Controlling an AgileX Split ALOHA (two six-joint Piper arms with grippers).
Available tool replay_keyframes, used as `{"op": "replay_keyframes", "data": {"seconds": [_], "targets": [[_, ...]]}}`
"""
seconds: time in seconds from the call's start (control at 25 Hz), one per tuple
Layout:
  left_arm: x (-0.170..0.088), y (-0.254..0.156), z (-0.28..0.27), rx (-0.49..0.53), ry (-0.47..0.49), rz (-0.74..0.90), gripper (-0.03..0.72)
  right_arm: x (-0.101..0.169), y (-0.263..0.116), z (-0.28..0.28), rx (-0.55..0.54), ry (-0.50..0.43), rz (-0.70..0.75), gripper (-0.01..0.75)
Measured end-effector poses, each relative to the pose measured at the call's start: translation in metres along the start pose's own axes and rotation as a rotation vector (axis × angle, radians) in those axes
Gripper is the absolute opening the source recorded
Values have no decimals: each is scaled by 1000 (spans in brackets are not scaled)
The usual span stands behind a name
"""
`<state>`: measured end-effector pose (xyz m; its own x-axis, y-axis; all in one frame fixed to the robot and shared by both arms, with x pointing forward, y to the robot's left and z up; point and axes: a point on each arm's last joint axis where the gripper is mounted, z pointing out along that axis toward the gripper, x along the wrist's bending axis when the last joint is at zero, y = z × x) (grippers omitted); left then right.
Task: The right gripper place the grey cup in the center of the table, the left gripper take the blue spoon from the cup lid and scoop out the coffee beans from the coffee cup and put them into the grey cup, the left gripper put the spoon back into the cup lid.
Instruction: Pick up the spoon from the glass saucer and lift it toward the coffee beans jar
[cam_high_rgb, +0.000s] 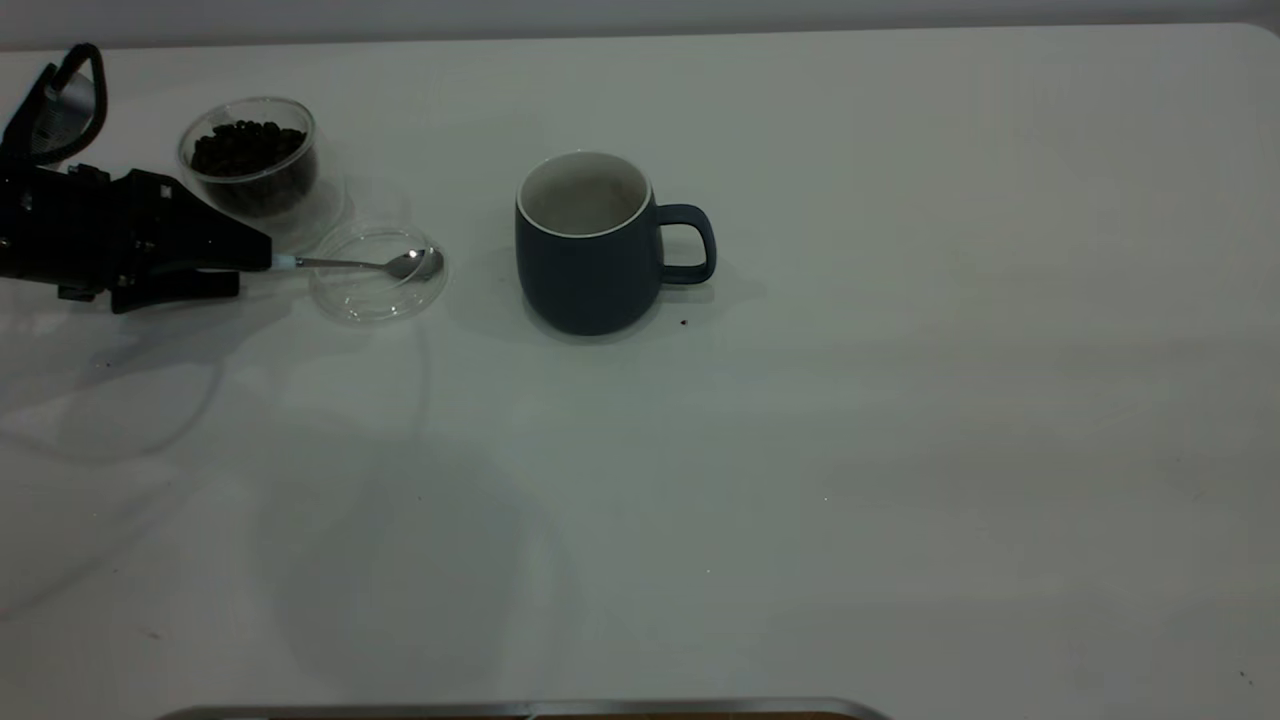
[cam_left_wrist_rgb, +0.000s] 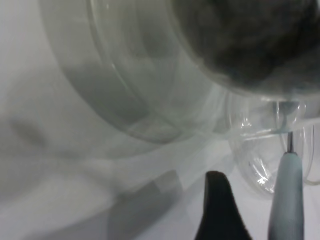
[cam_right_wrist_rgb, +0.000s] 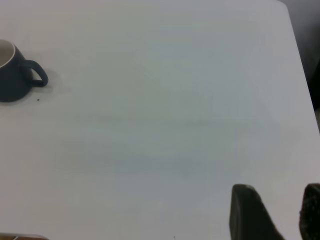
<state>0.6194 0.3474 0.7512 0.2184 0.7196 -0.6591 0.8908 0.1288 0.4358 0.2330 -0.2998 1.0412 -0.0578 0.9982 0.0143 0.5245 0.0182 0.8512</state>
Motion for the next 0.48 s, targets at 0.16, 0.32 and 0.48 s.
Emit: {"op": "replay_keyframes", "data": {"seconds": [0.16,0.32,0.48], "targets": [[0,0,0,-1,0,1,478,0,0,0,0,0,0,281],[0,0,0,-1,-3,1,387,0,0,0,0,0,0,281],[0,0,0,-1,-5,1,270,0,0,0,0,0,0,281]]}}
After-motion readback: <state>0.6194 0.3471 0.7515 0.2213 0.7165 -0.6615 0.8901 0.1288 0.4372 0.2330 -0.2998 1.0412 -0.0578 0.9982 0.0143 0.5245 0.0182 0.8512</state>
